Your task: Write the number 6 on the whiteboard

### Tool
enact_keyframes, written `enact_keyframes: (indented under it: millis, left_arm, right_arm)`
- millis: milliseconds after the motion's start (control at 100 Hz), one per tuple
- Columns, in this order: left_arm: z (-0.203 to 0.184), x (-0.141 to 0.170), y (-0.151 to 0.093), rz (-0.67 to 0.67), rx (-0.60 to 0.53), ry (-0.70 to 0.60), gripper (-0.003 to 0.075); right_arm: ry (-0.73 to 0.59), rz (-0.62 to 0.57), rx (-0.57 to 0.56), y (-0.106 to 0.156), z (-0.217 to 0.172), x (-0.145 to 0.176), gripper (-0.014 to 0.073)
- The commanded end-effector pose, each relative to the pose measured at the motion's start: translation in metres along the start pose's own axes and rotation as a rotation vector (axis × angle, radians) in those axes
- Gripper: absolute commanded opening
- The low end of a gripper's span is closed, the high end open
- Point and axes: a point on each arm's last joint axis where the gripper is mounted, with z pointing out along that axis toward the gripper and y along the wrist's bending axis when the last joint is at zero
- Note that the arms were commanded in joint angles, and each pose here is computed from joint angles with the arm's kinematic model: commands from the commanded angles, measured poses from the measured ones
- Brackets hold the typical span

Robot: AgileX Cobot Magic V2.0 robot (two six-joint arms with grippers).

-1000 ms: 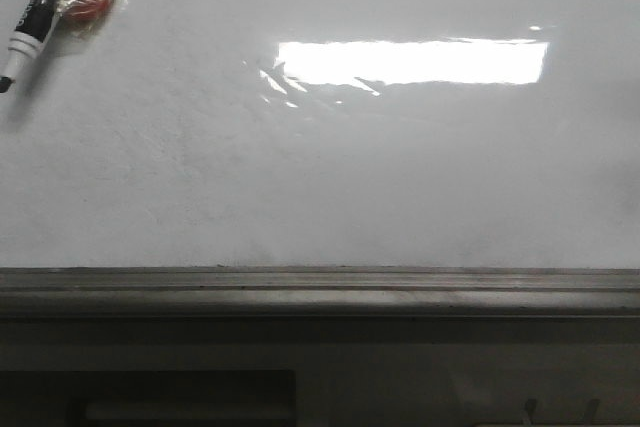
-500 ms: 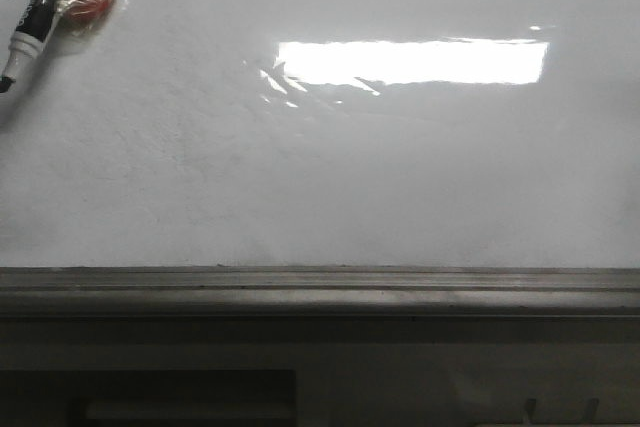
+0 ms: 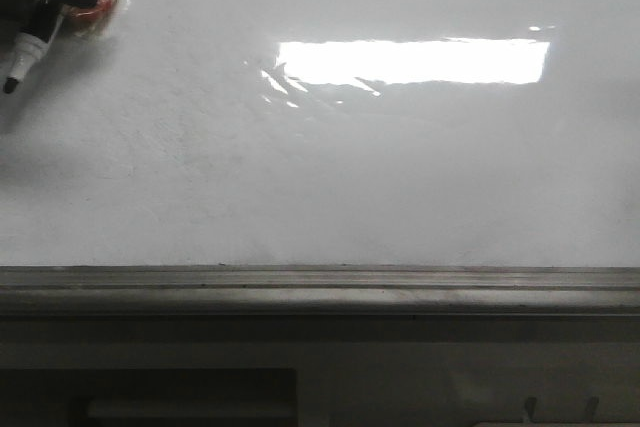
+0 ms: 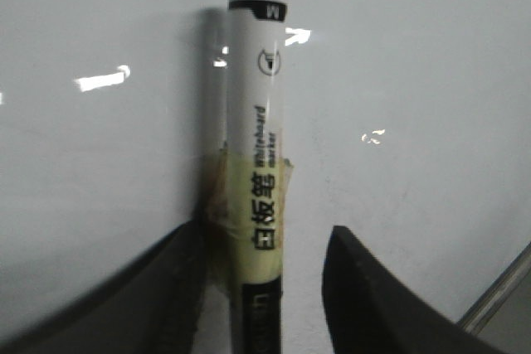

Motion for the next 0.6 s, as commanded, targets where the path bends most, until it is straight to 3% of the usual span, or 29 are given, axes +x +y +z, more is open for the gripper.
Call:
enact_keyframes:
  millis: [0, 80, 230, 320, 490, 590]
  left_arm:
    - [-0.001, -0.01, 0.001, 0.014, -0.034, -0.041, 0.0135]
    - [-0.001, -0.009, 0.001, 0.031, -0.033, -0.03, -0.002]
    - [-0.006, -0.007, -0.005, 0.091, -0.001, -0.004, -0.002]
    - [-0.011, -0.004, -0.013, 0.178, 0.06, 0.032, -0.002]
    - [-0.011, 0.004, -0.036, 0.285, 0.2, 0.106, -0.002]
    - [-0.006, 0.012, -0.054, 0.422, 0.25, 0.167, -0.002]
  right_arm:
    - [-0.069, -0.007, 0.015, 0.0, -0.002, -0.014, 0.0415]
    - [-0.069, -0.007, 0.015, 0.0, -0.002, -0.014, 0.0415]
    - [-0.051, -0.005, 0.008, 0.001, -0.002, -0.013, 0.0415]
    - [-0.018, -0.005, -0.051, 0.006, 0.0, -0.011, 0.0415]
    - [0.04, -0.032, -0.36, 0.033, 0.007, -0.02, 0.0415]
    - [0.075, -0.034, -0.528, 0.046, 0.012, -0.035, 0.0415]
